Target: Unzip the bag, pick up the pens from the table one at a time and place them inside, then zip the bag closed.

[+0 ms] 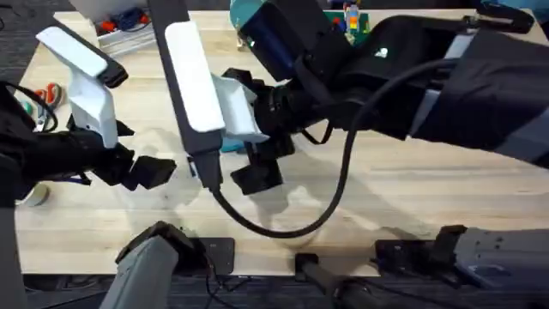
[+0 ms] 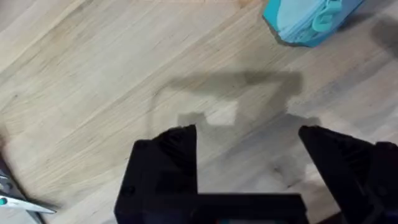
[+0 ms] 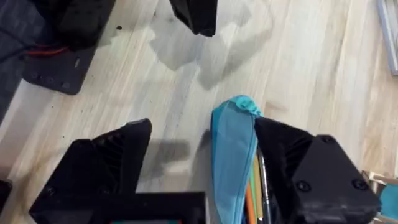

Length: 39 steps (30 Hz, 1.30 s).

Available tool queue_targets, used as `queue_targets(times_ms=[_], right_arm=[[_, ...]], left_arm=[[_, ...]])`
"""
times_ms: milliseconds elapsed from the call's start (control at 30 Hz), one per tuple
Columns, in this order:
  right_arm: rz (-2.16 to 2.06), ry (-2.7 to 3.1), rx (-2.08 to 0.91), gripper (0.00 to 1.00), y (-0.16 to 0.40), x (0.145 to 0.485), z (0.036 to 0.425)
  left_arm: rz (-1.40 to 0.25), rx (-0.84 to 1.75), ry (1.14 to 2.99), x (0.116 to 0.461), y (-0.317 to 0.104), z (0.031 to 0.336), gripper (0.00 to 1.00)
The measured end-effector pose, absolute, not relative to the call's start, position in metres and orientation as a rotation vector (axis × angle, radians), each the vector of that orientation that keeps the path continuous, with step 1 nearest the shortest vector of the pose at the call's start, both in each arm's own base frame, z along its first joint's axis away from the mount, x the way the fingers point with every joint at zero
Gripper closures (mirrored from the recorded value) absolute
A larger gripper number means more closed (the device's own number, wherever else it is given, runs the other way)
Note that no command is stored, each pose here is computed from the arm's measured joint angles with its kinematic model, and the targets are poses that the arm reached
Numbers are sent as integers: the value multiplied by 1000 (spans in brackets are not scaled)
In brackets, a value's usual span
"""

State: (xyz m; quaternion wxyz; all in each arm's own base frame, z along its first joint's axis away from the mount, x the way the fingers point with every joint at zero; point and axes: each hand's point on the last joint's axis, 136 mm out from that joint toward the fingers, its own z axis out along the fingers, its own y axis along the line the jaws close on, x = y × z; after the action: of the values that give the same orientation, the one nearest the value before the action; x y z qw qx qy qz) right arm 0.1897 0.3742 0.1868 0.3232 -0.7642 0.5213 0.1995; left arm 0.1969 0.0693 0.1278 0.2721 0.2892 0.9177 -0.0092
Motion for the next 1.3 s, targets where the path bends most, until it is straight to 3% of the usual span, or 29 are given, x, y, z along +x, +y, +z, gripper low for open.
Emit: queue_targets(times_ms=[333,733,1300], right_arm=[[502,1318,-2030,4,375,190,187],[484,1273,-2052,4,375,190,187],[480,1269,-2054,4,384,197,175]], left_arm=[[-17,788,2464,198,70,128,8],[-75,1016,2353,200,59,123,8],[-110,1044,2342,201,57,118,8]])
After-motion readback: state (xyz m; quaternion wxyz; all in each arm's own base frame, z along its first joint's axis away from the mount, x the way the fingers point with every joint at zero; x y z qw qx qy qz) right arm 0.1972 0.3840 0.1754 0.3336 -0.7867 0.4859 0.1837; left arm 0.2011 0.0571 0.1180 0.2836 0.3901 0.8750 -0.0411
